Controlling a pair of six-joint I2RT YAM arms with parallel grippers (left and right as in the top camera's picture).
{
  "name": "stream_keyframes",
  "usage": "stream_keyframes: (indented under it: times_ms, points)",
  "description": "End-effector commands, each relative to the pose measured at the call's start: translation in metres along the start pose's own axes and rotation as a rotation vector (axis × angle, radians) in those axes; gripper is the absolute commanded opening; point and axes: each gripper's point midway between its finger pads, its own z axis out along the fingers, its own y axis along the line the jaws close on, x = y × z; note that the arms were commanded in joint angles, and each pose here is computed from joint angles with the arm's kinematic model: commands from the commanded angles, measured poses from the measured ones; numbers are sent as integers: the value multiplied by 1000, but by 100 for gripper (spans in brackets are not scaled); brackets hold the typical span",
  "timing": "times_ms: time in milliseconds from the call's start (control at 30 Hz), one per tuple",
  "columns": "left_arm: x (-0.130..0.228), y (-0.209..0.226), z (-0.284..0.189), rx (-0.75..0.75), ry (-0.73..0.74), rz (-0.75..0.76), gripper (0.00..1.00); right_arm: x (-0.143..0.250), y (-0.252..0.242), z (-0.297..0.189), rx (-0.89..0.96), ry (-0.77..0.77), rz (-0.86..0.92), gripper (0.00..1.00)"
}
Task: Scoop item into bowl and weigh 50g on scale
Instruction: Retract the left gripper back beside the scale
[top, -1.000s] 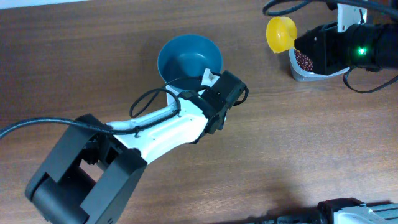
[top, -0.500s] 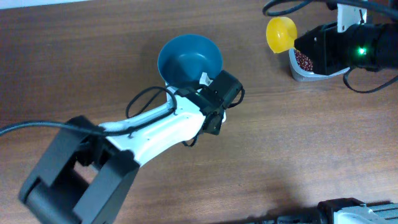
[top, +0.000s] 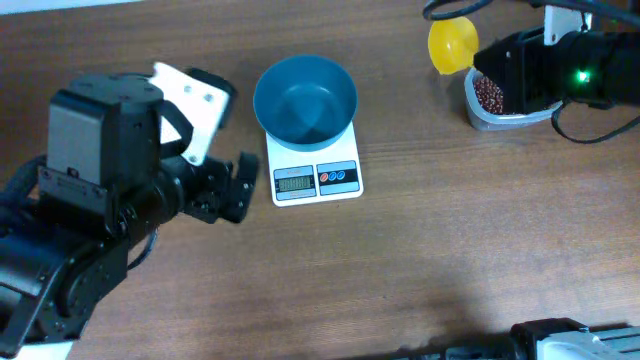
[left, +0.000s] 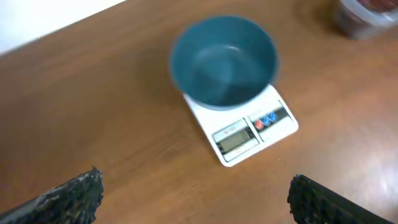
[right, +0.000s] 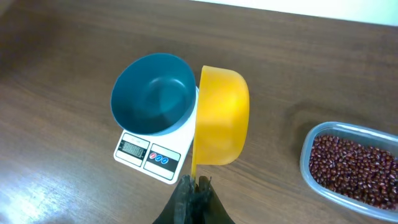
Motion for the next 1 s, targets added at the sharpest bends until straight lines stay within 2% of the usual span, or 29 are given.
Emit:
stream_keyframes:
  times_ms: [0,100,167,300,433,533,833,933,967]
  points:
    - [3,-14,-1,139,-7,178,99,-6,2,-6,6,-24,-32,4]
    - [17,0,-4,186,25,139,99,-13,1,-6,13,-51,-51,4]
    - [23,5,-7,224,24,171,99,-13,1,-6,13,-51,-51,4]
    - [37,27,-5,115,93,193,99,-13,1,-6,13,-50,-50,4]
    - [46,19,-8,166,118,236,99,-11,1,-6,12,-42,-47,4]
    - [40,3,-10,254,78,226,99,-8,-4,-5,43,-29,-43,4]
    - [40,-2,-11,283,73,221,99,1,-25,-7,163,14,-53,4]
    - [40,-2,-11,283,73,221,99,10,-40,-10,254,63,-88,4]
    - [40,-2,-11,283,73,221,99,13,-42,-7,254,92,-171,4]
